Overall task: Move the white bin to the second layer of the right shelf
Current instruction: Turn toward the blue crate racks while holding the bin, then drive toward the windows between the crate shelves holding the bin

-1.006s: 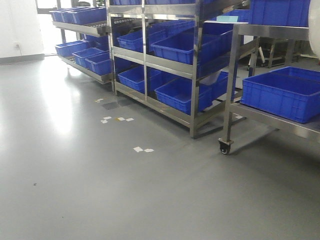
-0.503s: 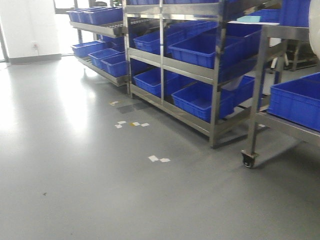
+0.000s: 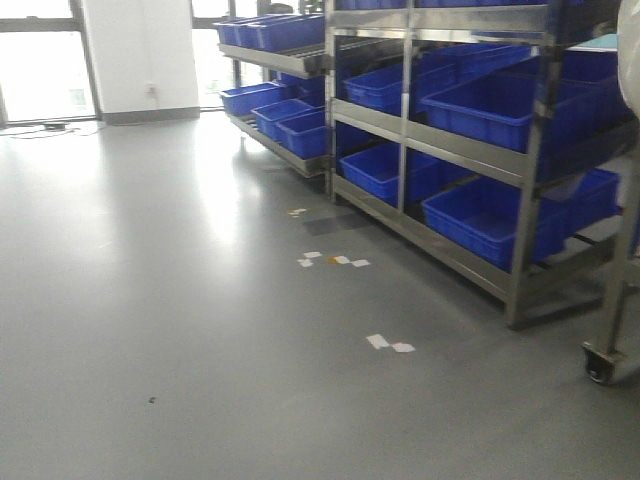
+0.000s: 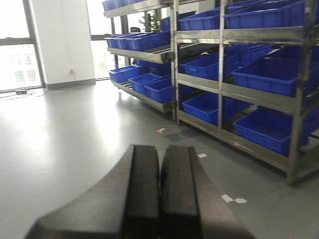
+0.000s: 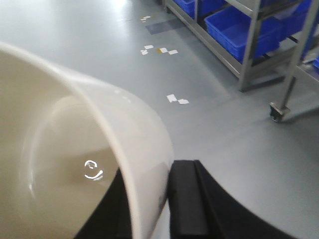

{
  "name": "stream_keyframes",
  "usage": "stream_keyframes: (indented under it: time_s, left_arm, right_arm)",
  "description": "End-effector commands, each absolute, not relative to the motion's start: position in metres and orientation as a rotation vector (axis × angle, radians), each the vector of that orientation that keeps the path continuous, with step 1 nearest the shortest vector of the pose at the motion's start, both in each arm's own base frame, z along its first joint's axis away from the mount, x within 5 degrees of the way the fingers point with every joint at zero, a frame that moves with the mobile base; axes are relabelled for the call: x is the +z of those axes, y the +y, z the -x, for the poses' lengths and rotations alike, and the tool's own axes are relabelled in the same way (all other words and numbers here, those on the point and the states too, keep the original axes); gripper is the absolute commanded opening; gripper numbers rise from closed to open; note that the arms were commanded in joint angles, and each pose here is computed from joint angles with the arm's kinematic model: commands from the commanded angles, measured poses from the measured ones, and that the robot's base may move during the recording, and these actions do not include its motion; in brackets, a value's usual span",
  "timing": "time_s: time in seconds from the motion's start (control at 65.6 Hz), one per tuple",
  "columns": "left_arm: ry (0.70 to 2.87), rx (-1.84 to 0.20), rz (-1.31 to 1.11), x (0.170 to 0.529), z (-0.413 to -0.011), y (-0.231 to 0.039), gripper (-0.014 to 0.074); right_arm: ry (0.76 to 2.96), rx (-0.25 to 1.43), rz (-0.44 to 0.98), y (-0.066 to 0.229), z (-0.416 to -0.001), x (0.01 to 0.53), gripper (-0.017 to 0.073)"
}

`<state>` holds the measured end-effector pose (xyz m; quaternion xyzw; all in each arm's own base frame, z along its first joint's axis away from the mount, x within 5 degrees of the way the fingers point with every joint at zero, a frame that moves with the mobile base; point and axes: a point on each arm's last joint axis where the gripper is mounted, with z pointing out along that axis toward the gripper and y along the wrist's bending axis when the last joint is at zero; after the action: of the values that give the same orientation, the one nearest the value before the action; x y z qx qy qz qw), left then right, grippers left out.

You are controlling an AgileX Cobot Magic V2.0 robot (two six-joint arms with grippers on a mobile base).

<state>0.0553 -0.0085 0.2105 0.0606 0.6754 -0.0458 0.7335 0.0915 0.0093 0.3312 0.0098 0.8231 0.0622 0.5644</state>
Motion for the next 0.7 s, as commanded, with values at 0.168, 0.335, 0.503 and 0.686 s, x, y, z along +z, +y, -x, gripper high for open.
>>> stream_keyframes:
  time_s: [0.168, 0.335, 0.503, 0.686]
  left_arm:
    - [1.420, -0.110, -0.115, 0.2078, -0.0550, -0.0080, 0.0085]
    - [1.420, -0.110, -0.115, 0.2078, -0.0550, -0.0080, 0.0085]
    - [1.420, -0.110, -0.115, 0.2078, -0.0550, -0.0080, 0.0085]
    - [1.420, -0.110, -0.115, 0.2078, -0.0550, -0.0080, 0.0085]
  right_arm:
    - [1.805, 0.161, -0.020, 0.0096, -0.0929, 0.3501, 0.0024]
    - [1.805, 0.161, -0.020, 0.0096, -0.0929, 0.3501, 0.0024]
    - [1.805, 0.161, -0.020, 0.0096, -0.0929, 0.3501, 0.0024]
    - [1.805, 0.161, -0.020, 0.0096, -0.0929, 0.3501, 0.0024]
